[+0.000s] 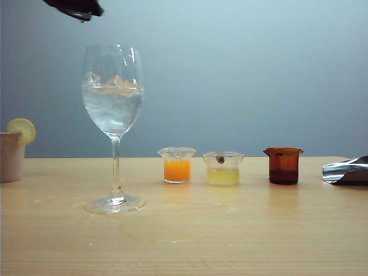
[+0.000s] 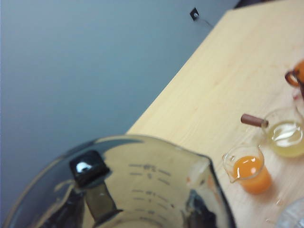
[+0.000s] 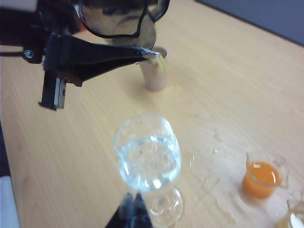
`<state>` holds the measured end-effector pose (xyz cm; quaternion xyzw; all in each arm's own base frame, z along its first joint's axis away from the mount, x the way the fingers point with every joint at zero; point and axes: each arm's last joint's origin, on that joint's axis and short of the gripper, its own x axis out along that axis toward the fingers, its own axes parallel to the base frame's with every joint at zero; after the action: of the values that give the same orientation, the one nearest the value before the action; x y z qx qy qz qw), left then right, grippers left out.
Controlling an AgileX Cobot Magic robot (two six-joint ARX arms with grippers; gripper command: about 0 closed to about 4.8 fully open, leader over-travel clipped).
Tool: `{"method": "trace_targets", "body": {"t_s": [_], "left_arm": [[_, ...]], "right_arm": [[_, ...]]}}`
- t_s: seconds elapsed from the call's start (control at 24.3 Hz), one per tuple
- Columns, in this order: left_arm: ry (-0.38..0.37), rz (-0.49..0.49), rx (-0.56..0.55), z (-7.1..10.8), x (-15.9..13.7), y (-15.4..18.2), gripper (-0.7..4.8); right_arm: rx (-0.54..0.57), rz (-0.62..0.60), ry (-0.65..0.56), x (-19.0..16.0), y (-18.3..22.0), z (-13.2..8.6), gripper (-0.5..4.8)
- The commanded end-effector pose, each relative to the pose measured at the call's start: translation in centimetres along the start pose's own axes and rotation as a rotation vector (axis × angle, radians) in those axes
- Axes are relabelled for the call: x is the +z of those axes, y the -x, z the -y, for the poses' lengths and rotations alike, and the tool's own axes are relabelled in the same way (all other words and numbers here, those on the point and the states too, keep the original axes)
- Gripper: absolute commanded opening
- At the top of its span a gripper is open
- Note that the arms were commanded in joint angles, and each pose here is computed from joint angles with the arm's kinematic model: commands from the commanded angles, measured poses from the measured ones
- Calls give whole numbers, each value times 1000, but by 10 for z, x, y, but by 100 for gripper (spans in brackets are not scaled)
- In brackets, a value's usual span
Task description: Pick up the first measuring cup from the left, pour the coconut rum inside into the goblet, and finally put the measuring cup back in its original place.
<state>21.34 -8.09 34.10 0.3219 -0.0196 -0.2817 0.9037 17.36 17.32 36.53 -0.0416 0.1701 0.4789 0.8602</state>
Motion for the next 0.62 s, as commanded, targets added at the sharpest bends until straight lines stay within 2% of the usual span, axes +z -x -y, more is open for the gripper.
{"method": "trace_targets", "body": {"t_s": [0.04, 0.33, 0.49, 0.62], "left_arm": [[130, 20, 22, -14, -6, 4, 111], [354, 33, -20, -38, -37, -4, 111], [400, 80, -101, -41, -55, -27, 111], [409, 78, -117, -40, -68, -42, 111]], "right_arm": [[6, 47, 16, 6, 2, -1, -5], [4, 79, 21, 9, -2, 0, -5], [8, 79, -6, 8, -10, 2, -5], [10, 78, -6, 8, -13, 3, -5]]}}
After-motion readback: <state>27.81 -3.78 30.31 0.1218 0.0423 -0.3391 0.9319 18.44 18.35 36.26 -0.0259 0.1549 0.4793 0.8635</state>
